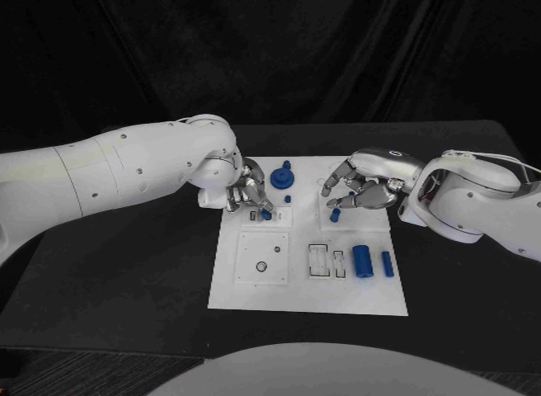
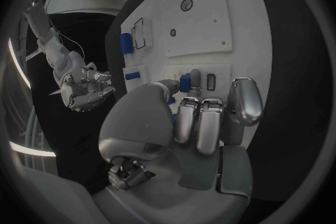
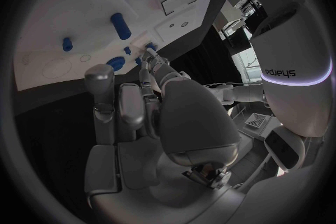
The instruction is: Assemble the parts on the task board
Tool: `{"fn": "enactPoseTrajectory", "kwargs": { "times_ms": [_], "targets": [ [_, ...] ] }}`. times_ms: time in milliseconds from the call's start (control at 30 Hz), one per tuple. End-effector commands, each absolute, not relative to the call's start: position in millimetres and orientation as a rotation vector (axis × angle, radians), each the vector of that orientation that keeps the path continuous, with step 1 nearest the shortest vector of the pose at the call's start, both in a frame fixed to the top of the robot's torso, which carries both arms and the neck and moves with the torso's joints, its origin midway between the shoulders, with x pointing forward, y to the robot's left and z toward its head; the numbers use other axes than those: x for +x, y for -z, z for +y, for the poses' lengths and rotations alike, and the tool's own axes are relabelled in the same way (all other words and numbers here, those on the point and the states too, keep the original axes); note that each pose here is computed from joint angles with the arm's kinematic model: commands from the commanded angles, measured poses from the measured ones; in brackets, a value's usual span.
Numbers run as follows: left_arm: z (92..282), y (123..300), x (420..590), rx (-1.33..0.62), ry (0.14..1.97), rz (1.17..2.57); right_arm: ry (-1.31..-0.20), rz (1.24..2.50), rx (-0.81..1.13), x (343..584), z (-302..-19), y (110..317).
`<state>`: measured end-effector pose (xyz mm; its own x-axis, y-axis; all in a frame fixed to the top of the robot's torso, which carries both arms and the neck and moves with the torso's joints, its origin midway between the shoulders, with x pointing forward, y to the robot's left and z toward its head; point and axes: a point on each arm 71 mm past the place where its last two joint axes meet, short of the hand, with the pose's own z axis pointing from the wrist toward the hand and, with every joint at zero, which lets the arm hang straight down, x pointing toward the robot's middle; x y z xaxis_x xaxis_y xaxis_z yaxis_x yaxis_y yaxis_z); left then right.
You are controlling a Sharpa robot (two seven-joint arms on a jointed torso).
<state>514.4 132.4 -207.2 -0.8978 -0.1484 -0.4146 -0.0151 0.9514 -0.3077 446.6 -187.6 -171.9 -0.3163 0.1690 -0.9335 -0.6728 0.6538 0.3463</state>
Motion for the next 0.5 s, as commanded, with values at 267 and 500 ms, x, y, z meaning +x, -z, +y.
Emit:
{"fn": "enactPoseTrajectory", "kwargs": {
  "times_ms": [267, 500],
  "targets": [
    [132.9, 210.3, 512.7, -0.142, 0.439, 2.634, -0.872, 1.708, -0.406, 447.0, -188.9, 174.3],
    [133.9, 210.8, 512.7, -0.133, 0.429, 2.646, -0.873, 1.709, -0.407, 447.3, -188.3, 174.6]
  ]
}}
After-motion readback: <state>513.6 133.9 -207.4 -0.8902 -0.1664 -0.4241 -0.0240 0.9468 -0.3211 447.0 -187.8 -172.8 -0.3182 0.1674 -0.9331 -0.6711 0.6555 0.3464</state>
